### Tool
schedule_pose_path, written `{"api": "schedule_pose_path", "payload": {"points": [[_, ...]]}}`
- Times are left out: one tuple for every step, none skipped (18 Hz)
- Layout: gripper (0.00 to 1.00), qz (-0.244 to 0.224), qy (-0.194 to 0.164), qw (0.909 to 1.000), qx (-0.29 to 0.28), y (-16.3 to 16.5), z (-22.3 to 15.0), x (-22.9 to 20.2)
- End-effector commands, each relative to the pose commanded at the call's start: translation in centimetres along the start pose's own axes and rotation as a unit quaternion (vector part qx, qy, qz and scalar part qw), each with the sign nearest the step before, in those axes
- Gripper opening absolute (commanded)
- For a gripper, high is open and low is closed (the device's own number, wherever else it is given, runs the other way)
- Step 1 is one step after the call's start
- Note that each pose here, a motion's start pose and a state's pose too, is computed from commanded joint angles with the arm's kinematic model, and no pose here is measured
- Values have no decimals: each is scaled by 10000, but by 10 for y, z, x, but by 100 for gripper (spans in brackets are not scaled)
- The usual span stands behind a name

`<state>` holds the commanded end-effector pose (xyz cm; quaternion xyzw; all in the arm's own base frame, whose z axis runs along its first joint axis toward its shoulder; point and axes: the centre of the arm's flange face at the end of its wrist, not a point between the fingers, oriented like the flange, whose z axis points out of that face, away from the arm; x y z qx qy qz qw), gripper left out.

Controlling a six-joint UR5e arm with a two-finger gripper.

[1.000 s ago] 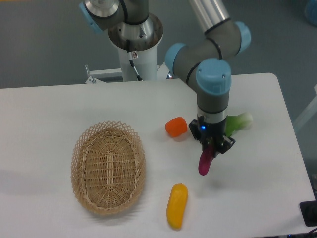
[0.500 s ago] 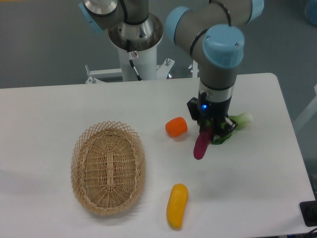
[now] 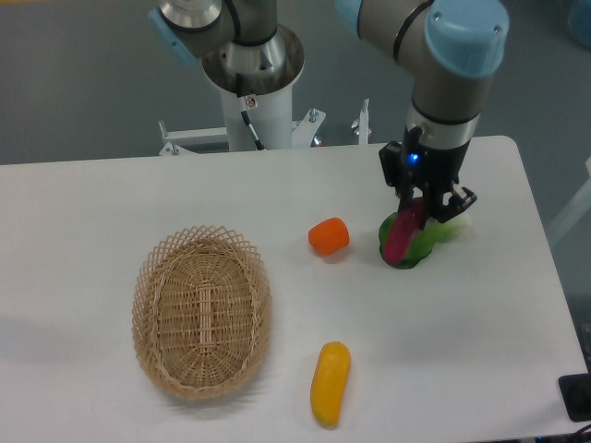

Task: Pick up the sweet potato from the table
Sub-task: 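Lift the purple sweet potato up and back over the bok choy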

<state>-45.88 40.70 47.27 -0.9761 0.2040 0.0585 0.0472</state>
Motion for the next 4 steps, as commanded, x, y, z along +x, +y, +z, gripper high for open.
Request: {"api": "schedule_pose_path", "payload": {"points": [[34, 1, -15, 10000, 1, 0, -2, -1], [34, -6, -32, 10000, -6, 1, -3, -1], [34, 3, -62, 10000, -2, 0, -5, -2], [34, -3, -85, 10000, -1, 0, -8, -3]]}}
